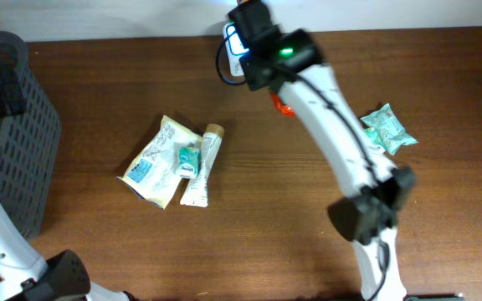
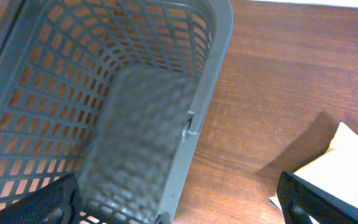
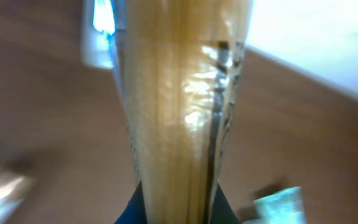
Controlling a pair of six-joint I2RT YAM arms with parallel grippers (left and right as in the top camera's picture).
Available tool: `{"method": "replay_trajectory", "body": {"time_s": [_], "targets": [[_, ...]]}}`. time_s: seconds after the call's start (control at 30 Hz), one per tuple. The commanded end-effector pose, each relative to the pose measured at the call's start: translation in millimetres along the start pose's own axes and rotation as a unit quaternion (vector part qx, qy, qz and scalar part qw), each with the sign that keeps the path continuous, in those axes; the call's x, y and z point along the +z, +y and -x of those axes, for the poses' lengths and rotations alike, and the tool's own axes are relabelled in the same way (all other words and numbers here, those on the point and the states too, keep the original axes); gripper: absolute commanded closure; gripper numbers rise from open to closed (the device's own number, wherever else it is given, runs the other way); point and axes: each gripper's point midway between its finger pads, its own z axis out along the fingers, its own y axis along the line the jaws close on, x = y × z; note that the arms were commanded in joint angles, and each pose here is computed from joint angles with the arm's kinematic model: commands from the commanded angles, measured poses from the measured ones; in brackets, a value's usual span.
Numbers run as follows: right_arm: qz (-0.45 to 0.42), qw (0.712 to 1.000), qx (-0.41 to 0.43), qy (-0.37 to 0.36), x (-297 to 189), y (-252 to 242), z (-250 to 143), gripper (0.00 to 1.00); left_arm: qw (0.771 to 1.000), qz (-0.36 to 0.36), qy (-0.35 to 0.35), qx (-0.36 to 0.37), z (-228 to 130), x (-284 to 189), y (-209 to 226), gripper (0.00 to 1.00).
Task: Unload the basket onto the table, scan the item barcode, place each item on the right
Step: 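Carry the spaghetti pack up to the white scanner with right gripper, then move the spaghetti pack right and release it beside the soap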
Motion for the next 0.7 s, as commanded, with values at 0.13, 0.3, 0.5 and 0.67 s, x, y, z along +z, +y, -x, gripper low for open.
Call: {"method": "replay_trajectory", "body": {"time_s": [0.13, 0.3, 0.5, 0.67], "targets": [[-0.361, 0.928, -0.063, -0.070, 67, -42, 50, 0.96, 1.000, 0.000, -0.001, -0.009, 0, 0, 2, 0.01], [-0.380, 0.919, -0.087, -0.053, 108, -24, 35, 0.96, 1.000, 0.000, -0.001, -0.009, 0, 0, 2, 0.01], [-0.377, 0.921, -0.087, -0.055, 112, -22, 34, 0.96, 1.000, 0.000, -0.001, -0.009, 0, 0, 2, 0.01], [-0.377, 0.920, -0.087, -0.055, 112, -21, 34, 0.96, 1.000, 0.000, -0.001, -0.009, 0, 0, 2, 0.01]]}}
